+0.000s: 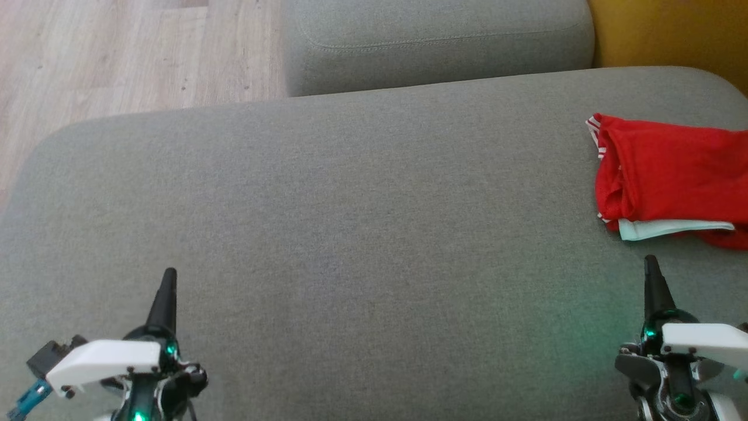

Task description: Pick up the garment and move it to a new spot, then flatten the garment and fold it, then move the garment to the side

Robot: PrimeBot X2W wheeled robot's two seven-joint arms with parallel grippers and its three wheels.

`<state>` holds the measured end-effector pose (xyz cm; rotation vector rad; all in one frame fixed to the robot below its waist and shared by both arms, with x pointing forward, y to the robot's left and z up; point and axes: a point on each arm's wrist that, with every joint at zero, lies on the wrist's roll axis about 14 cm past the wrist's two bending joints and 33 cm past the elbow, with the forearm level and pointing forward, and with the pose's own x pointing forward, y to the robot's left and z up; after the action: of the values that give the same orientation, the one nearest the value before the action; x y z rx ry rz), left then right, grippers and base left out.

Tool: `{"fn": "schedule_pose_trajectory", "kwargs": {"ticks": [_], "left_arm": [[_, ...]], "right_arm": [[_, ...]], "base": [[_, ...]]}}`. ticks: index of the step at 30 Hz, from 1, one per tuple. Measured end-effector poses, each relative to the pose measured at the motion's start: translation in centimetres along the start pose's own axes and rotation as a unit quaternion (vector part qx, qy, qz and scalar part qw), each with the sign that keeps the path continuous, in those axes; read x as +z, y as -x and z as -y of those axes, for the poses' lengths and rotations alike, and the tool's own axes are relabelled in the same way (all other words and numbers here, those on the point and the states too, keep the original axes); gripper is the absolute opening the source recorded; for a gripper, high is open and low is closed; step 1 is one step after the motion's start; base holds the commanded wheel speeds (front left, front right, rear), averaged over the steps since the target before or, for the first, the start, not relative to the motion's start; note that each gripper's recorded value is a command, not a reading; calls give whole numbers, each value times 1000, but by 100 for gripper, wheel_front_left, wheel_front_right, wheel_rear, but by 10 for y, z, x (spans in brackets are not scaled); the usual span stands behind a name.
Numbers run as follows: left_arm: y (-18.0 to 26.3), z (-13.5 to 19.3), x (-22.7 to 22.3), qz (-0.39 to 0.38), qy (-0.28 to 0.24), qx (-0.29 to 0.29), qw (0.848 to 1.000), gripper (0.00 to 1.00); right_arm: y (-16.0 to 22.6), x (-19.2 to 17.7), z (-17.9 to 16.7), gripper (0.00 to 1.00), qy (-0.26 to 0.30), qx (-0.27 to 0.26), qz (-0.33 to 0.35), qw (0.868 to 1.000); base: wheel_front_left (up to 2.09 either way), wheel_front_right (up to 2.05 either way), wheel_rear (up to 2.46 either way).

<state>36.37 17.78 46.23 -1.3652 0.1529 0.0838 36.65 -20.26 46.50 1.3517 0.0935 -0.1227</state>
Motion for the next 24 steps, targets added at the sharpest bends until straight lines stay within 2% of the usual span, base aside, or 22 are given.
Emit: {"fn": "schedule_pose_trajectory", "kwargs": {"ticks": [20, 24], "left_arm": [[-7, 13, 11, 4, 99, -30, 995, 0], [-7, 13, 11, 3, 106, -30, 994, 0]], "right_arm": [[-5, 5, -10, 0, -107, 18, -1, 994], [-5, 6, -9, 0, -112, 19, 0, 994]], "base": [[0, 0, 0], [0, 0, 0]]}}
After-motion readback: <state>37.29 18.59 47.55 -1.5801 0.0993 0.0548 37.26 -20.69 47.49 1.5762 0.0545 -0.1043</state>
